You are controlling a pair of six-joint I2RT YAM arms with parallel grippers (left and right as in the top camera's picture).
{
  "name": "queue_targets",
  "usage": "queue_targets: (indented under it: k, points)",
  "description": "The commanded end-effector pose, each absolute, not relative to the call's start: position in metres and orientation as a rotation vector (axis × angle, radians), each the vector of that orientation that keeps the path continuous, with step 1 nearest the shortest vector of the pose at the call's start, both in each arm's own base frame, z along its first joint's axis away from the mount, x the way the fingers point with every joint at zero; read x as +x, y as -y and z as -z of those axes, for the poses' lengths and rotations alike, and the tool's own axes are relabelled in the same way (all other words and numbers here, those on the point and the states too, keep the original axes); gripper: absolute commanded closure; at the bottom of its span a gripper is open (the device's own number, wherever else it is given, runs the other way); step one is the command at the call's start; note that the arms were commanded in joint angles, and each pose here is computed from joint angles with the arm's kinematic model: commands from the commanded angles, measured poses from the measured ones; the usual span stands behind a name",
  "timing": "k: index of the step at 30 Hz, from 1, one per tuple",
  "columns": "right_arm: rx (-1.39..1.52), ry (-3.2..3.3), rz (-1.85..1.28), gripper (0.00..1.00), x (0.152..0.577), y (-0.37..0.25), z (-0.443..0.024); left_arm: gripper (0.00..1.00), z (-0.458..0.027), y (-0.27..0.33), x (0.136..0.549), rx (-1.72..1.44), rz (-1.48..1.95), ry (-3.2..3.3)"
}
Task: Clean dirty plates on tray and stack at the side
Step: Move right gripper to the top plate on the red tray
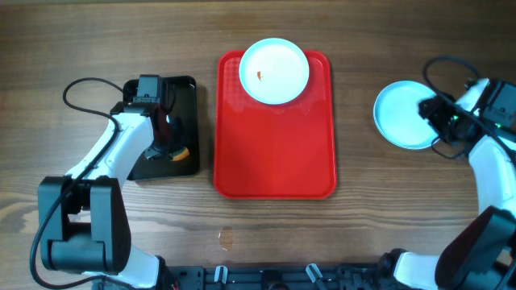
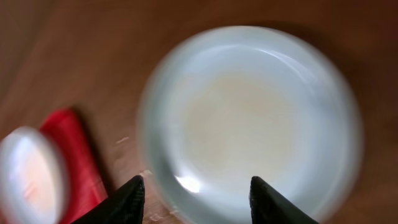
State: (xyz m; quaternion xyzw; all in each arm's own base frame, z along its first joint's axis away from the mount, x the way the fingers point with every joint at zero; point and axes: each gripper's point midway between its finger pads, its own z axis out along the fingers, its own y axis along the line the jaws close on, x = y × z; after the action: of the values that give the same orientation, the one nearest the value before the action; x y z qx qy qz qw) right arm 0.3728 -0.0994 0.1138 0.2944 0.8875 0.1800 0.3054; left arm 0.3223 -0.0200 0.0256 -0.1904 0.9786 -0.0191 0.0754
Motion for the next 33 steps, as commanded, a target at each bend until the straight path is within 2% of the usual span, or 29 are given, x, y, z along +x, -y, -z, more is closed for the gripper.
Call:
queue_targets:
  k: [1,7,9,13,14,16,26,27,30,33]
  points:
    - [0.167,-2.289,-0.765,0.51,0.383,-0.010,-0.175,0.93,-0.029,0.020,0.323,-0.559,0.078,-2.928]
    - [-0.151,-2.438,-0.438,0.51,0.387,-0.106,-0.137,0.92,-0.041,0.030,0.323,-0.508,0.171,-2.917]
    - [-0.211,-2.431,-0.283,0.50,0.404,-0.126,-0.129,0.87,-0.055,0.032,0.324,-0.499,0.192,-2.885]
    - [-0.226,-2.378,-0.246,0.48,0.434,-0.137,-0.118,0.57,-0.077,0.038,0.323,-0.479,0.261,-2.835]
    - [-0.220,-2.354,-0.249,0.47,0.444,-0.139,-0.113,0.44,-0.083,0.040,0.323,-0.473,0.282,-2.819]
    - [-0.215,-2.326,-0.251,0.47,0.457,-0.141,-0.104,0.32,-0.094,0.043,0.321,-0.462,0.312,-2.795]
    - [-0.195,-2.262,-0.201,0.48,0.499,-0.143,-0.039,0.32,-0.120,0.043,0.301,-0.454,0.321,-2.775]
    - [-0.187,-2.270,-0.204,0.53,0.500,-0.144,-0.032,0.32,-0.120,0.043,0.299,-0.455,0.320,-2.781]
    - [-0.156,-2.318,-0.216,0.79,0.495,-0.143,-0.015,0.34,-0.119,0.042,0.296,-0.458,0.317,-2.790]
    - [-0.140,-2.372,-0.216,0.92,0.486,-0.141,-0.008,0.34,-0.119,0.042,0.296,-0.458,0.318,-2.790]
